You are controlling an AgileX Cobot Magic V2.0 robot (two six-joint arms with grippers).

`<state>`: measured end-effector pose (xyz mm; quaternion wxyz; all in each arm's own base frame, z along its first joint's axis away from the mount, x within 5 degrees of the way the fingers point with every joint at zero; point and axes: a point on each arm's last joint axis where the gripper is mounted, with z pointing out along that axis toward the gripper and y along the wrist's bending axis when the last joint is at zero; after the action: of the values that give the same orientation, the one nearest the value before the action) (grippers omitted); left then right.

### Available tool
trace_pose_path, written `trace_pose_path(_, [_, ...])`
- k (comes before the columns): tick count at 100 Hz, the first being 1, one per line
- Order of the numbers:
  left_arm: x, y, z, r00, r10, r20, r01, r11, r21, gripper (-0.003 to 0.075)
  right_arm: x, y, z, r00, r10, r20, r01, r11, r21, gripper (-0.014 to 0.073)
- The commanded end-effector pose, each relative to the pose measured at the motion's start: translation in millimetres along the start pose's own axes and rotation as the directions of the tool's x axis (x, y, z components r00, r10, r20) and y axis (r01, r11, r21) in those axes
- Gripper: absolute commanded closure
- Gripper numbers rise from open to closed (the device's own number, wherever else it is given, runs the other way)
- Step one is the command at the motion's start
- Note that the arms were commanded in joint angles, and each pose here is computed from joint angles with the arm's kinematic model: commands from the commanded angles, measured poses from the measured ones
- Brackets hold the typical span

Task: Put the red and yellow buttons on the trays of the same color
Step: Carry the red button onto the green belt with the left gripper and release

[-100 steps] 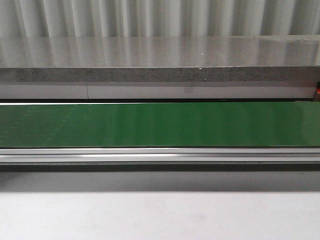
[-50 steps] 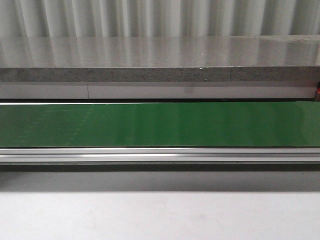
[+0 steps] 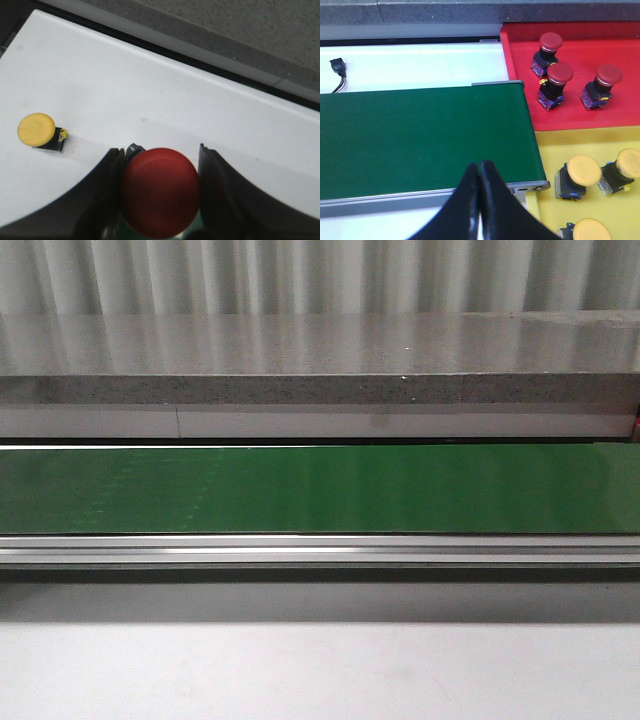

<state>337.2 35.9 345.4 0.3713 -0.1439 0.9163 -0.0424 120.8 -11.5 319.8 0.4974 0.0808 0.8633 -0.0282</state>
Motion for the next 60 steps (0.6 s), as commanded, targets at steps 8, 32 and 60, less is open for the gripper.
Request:
trace_pose_path(8, [10, -10, -28, 0.996, 0.018, 0.089, -0.023, 0.998, 0.050, 0.0740, -12, 1, -5, 0.996, -0.016, 0.087, 0.017, 1.000, -0.013, 0.0662])
trace_pose_path(32, [41, -7, -14, 0.999, -0.030, 0.042, 0.027, 0.997, 0.075, 0.0740, -12, 1, -5, 0.996, -0.016, 0.087, 0.017, 1.000, -0.013, 0.0662])
trace_pose_path(60, [63, 0, 3, 0.999, -0.032, 0.003, 0.032, 0.998, 0.055, 0.0740, -12, 1, -5, 0.996, -0.016, 0.087, 0.017, 1.000, -0.013, 0.0662])
